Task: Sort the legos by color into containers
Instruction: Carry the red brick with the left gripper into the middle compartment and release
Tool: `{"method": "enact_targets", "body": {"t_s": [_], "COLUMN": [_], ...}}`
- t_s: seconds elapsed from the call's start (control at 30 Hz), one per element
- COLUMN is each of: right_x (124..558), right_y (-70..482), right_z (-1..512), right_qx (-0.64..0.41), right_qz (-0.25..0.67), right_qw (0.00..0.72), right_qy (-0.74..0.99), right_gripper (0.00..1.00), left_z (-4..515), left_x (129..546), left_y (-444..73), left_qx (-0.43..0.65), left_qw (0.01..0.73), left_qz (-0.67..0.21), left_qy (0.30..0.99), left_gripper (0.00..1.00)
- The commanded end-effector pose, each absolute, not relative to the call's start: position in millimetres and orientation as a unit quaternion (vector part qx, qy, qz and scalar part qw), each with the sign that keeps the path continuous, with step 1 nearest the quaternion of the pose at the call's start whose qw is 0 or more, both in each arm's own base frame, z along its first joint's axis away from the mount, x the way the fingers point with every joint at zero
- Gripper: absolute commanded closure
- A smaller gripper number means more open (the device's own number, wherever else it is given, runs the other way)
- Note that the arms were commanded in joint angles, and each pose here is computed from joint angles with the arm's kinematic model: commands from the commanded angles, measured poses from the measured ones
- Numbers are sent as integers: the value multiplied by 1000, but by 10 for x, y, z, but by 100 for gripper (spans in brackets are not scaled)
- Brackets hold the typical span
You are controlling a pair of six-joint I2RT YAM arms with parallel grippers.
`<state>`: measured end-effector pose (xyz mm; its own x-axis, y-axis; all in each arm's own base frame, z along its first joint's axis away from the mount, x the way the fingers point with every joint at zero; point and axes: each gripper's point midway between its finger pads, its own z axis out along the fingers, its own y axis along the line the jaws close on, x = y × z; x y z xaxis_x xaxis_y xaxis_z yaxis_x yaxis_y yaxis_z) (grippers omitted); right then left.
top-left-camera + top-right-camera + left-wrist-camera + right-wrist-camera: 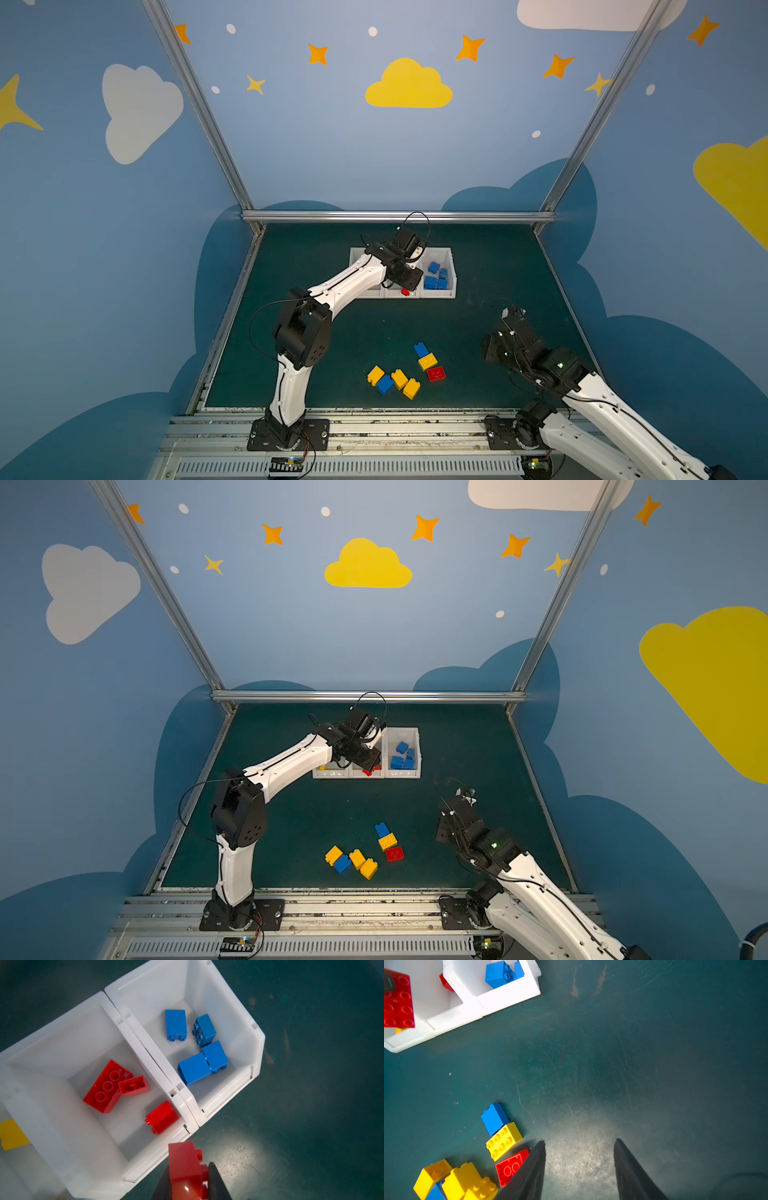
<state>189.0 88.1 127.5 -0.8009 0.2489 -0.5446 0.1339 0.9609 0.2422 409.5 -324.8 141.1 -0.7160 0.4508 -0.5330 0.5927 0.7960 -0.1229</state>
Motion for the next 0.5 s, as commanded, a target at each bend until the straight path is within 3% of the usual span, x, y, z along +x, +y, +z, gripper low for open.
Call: {"method": "enact_targets", "body": {"t_s": [0.0, 0.23, 0.47], "right_x": [1900, 1899, 1898], "right_y": [852, 851, 883], "right_z": [1387, 1388, 1336], "right_qx": [104, 102, 98], "right_qz": [96, 95, 93], "right_qw": [309, 310, 297], "right_qy": [940, 940, 945], "right_gripper": [47, 47, 46], "left_z": [1389, 1304, 1252], "left_x": [4149, 4413, 4648], "left_y": [-3236, -3141, -3061], "left_qx": [288, 266, 247], "left_qw": [241, 255, 262], "left_qz": [-144, -123, -107], "left_qy": [916, 922, 927], "left_gripper": [74, 73, 58]}}
